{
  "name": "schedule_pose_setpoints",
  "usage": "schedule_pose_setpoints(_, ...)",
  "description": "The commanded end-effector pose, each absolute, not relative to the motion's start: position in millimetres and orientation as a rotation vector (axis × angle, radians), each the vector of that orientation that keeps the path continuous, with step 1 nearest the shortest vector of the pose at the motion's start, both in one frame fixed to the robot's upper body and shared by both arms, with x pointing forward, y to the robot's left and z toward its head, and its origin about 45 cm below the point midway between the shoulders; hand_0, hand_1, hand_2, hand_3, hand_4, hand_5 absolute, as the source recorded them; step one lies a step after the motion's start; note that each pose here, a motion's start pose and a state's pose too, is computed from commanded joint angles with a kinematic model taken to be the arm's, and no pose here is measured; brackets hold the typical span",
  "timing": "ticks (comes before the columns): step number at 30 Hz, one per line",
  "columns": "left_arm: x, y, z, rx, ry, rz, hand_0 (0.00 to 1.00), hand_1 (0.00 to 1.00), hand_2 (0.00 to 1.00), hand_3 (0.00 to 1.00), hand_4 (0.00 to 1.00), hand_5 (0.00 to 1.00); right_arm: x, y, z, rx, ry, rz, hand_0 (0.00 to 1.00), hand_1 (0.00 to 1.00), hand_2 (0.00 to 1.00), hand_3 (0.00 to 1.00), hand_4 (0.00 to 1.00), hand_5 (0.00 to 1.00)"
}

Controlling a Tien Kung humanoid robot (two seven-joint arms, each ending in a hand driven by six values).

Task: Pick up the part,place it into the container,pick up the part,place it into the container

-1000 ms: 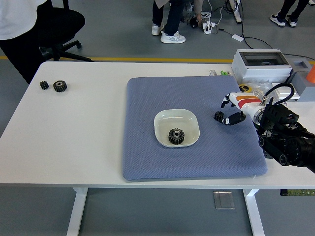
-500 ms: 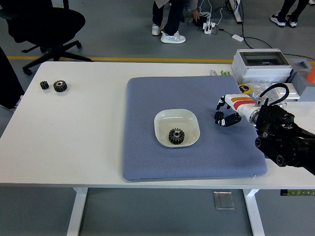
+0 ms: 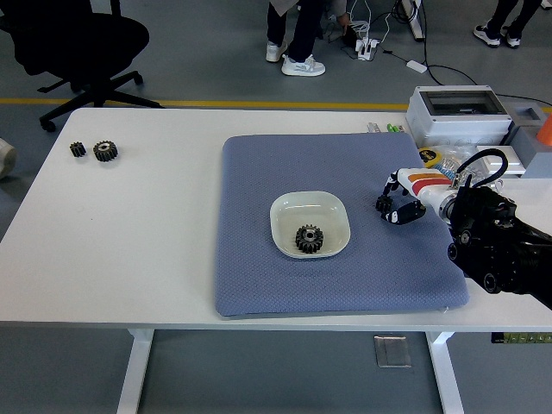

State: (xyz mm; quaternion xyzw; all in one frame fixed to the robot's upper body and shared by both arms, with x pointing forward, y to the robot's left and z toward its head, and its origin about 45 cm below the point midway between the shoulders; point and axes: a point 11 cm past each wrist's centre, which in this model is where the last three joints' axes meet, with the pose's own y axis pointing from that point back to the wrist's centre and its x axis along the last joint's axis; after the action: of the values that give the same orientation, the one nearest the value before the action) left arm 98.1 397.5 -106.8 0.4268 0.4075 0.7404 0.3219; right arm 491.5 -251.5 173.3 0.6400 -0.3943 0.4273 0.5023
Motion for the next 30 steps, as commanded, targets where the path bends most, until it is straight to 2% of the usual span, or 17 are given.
schedule_pose_setpoints(5, 99, 398, -107, 1.119, 1.068, 1.945, 0.653, 0.641, 0.727, 0.589, 0.694, 0.606, 492, -251, 175, 1.548, -0.961, 1.040, 0.430, 0.568, 0.675, 0.611, 0.811, 0.298)
schedule_pose_setpoints(6, 99, 398, -107, 1.119, 1.068, 1.945, 0.653, 0.641, 0.728, 0.590, 0.694, 0.606, 492, -251, 176, 1.549, -0.962, 1.042, 0.382, 0.523, 0.608, 0.580, 0.782, 0.293)
schedule_pose_setpoints(11, 99, 398, -106, 1.119, 1.067, 1.946, 0.653, 0.641, 0.728, 0.590, 0.694, 0.606, 492, -251, 175, 1.549, -0.961, 1.039, 0.382, 0.523, 0.608, 0.580, 0.782, 0.293)
schedule_pose_setpoints(12, 100, 398, -106, 1.119, 1.067, 1.945, 0.652, 0.641, 0.729, 0.590, 0.694, 0.606, 492, -251, 174, 1.549, -0.960, 1.038, 0.356, 0.504, 0.587, 0.566, 0.773, 0.294)
schedule_pose_setpoints(30, 102, 397, -106, 1.114, 1.066, 1.943, 0.653, 0.642, 0.730, 0.591, 0.695, 0.607, 487, -251, 166, 1.555, -0.954, 1.019, 0.351, 0.502, 0.576, 0.566, 0.763, 0.292)
